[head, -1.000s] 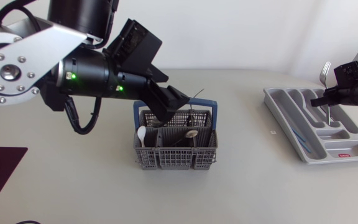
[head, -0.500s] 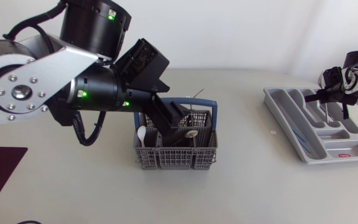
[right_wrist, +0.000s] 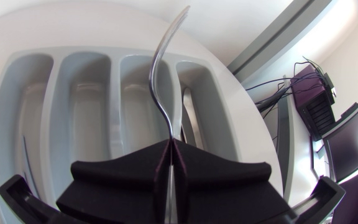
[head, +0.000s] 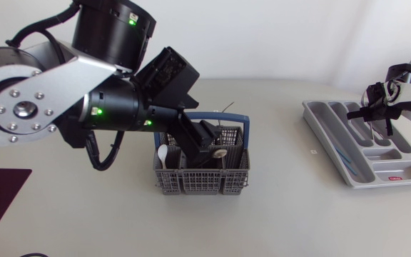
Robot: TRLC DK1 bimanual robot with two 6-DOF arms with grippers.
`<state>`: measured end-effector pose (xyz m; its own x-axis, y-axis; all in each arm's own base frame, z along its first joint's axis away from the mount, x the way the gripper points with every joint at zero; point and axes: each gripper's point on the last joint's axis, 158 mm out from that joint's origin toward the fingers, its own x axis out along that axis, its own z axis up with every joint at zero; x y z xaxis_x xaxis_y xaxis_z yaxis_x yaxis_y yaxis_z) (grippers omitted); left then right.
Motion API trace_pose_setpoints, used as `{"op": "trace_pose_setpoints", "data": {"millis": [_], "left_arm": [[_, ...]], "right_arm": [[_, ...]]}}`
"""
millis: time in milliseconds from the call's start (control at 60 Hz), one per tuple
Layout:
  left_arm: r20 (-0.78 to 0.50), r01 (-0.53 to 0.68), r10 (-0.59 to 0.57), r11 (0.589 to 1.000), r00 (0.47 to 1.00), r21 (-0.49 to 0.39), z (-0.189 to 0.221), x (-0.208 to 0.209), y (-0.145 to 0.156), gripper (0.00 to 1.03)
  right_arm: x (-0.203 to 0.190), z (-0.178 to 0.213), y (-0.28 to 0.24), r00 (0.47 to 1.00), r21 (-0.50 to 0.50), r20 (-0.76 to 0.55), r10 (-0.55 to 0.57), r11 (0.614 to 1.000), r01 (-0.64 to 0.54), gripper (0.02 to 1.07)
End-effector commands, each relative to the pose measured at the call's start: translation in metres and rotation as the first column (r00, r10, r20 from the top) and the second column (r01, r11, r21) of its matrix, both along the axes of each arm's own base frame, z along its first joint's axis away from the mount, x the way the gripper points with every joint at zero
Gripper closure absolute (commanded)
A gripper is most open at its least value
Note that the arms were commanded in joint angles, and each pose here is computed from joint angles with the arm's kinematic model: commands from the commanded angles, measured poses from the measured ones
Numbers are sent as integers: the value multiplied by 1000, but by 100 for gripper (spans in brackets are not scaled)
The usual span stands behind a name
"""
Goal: Sort the cutlery from the basket into the organizer compartments.
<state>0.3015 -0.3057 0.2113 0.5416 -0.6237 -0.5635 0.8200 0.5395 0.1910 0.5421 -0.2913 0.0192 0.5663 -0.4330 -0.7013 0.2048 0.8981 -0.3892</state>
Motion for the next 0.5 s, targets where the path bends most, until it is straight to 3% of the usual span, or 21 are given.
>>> {"op": "trace_pose_setpoints", "data": {"millis": [0,167,267,350,483], "left_arm": [[-10,9,-9,999,1000,35,-12,-5,3,11],[-10,12,-12,999,1000,35,-11,-6,2,11],[-9,14,-14,999,1000,36,-11,-7,2,11],[-9,14,-14,999,1000,36,-10,-7,2,11],[-10,15,-15,999,1000,39,-10,-8,2,11]], "right_arm": [[-3,-21,-4,999,29,-29,-30,999,31,98],[0,-28,2,999,41,-44,-15,999,16,96],[1,-31,8,999,48,-52,-4,999,6,85],[2,-34,11,998,53,-58,1,999,2,83],[2,-24,15,999,70,-34,-1,998,3,58]]}}
